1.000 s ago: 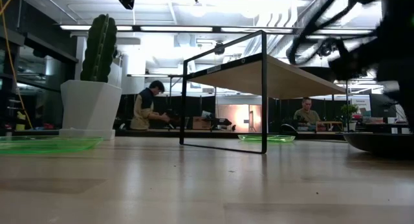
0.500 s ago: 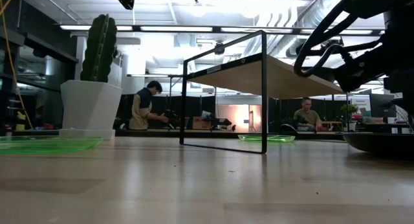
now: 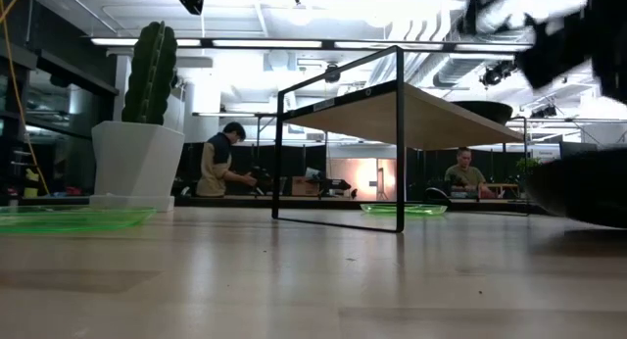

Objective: Place and stack plates onto a shelf
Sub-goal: Stack the right black plate on top of the black plate on the shelf

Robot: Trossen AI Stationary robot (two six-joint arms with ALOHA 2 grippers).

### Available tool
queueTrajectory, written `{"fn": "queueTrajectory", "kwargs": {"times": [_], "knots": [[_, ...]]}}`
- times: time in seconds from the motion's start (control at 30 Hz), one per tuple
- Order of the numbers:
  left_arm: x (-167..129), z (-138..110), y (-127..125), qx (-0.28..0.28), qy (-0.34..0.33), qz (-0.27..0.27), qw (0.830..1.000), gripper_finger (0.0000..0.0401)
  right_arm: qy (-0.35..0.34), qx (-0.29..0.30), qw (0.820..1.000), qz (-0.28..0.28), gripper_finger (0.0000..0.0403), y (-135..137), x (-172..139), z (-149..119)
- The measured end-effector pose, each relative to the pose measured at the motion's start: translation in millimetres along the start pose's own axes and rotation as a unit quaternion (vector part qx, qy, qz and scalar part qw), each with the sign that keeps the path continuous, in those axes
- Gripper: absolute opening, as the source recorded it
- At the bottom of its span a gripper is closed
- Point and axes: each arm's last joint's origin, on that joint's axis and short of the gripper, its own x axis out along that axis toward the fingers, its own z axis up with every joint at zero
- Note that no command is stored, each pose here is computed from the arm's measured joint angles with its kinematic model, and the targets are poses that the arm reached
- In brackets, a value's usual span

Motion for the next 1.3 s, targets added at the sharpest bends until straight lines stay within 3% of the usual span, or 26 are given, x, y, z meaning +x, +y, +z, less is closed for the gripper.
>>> {"fn": "queueTrajectory", "kwargs": {"times": [0.3,0.6,0.73,0.87,1.0,1.13,1.3], "knots": [[0,0,0,0.000,0.000,0.000,1.000,0.0158,-0.020,-0.110,0.989,0.100,0.0000,10,-77,-22],[0,0,0,0.000,0.000,0.000,1.000,0.0158,-0.068,-0.132,0.971,0.189,0.0000,19,-151,-35],[0,0,0,0.001,0.000,0.000,1.000,0.0158,-0.125,-0.131,0.956,0.231,0.0000,18,-184,-36],[0,0,0,0.000,0.000,0.000,1.000,0.0158,-0.215,-0.172,0.929,0.246,0.0000,12,-216,-34],[0,0,0,0.004,0.000,0.000,1.000,0.0158,-0.303,-0.217,0.901,0.222,0.0000,-2,-244,-26],[0,0,0,0.010,0.000,0.004,1.000,0.0158,-0.370,-0.248,0.884,0.142,0.0000,-19,-255,-3],[0,0,0,0.010,0.000,0.006,1.000,0.0158,-0.398,-0.213,0.892,0.011,0.0000,-48,-253,42]]}}
